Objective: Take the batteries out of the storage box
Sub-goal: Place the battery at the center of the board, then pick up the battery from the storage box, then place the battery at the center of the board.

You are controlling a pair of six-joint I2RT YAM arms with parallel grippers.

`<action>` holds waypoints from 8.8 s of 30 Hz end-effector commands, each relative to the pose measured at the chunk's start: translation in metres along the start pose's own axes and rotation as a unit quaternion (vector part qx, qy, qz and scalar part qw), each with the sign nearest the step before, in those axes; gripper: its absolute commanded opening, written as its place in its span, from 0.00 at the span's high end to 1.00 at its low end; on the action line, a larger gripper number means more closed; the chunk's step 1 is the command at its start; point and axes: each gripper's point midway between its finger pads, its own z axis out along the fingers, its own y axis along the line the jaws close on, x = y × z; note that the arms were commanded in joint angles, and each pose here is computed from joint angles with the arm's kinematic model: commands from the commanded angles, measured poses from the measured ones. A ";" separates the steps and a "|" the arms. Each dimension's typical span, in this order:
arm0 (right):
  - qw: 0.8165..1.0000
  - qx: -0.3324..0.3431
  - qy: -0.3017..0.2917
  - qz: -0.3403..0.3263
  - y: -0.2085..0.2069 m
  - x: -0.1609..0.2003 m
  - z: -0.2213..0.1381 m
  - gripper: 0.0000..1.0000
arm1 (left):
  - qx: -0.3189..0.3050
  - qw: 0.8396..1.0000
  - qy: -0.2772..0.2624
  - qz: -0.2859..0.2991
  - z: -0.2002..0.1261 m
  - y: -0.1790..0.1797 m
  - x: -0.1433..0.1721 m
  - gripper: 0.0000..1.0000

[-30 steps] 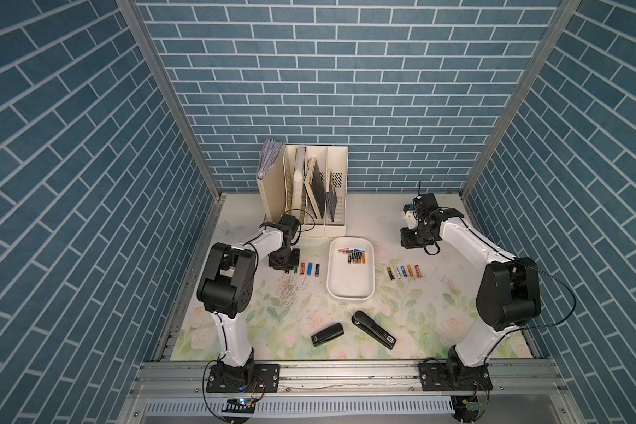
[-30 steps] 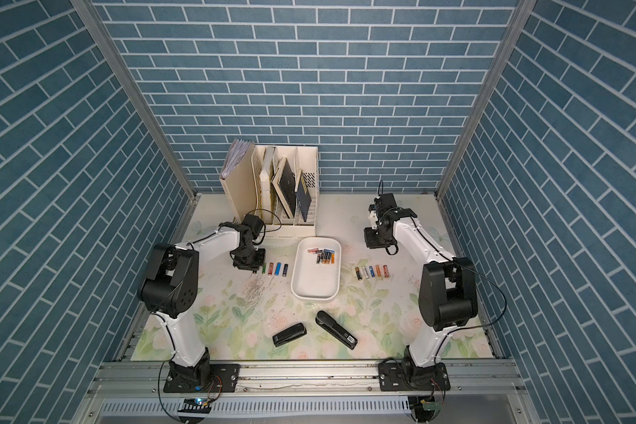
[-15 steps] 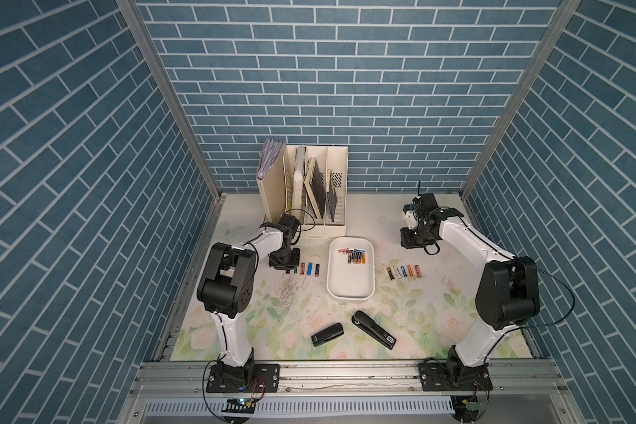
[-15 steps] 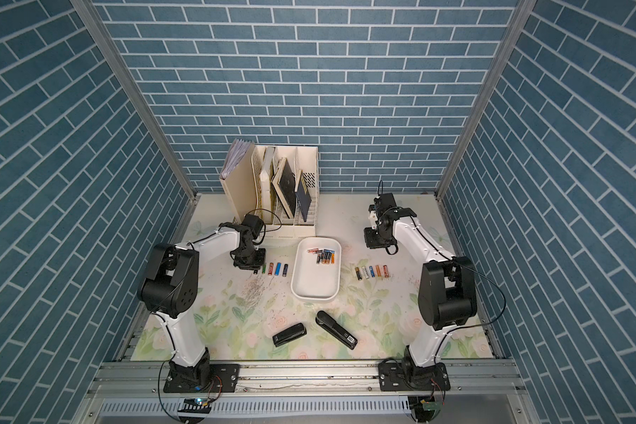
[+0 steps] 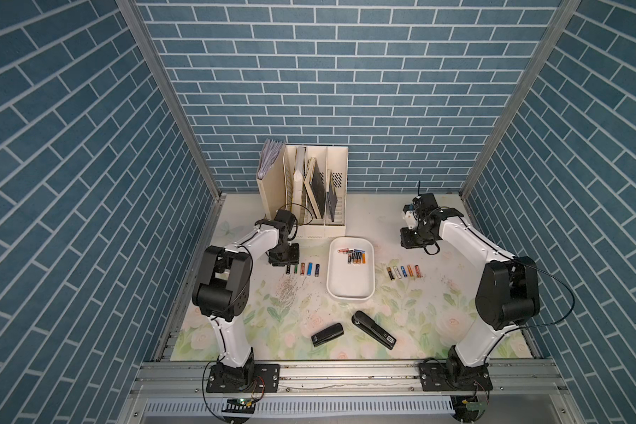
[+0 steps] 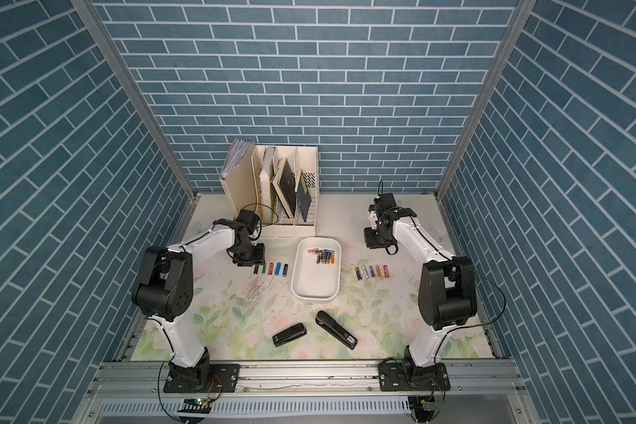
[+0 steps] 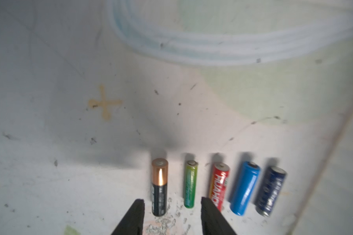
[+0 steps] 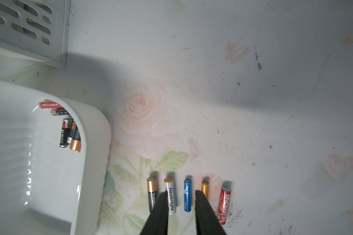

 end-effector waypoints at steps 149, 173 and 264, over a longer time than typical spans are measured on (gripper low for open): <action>0.991 -0.091 0.040 -0.086 0.188 0.007 0.029 0.88 | 0.115 0.993 -0.034 -0.009 -0.030 -0.031 0.005 0.35; 0.993 0.063 0.083 0.053 -0.044 0.090 -0.007 0.88 | 0.131 0.991 -0.031 0.002 -0.027 -0.036 0.005 0.35; 0.995 0.060 0.035 0.066 -0.064 0.030 -0.016 0.78 | 0.032 0.991 -0.120 0.046 -0.070 -0.099 -0.027 0.35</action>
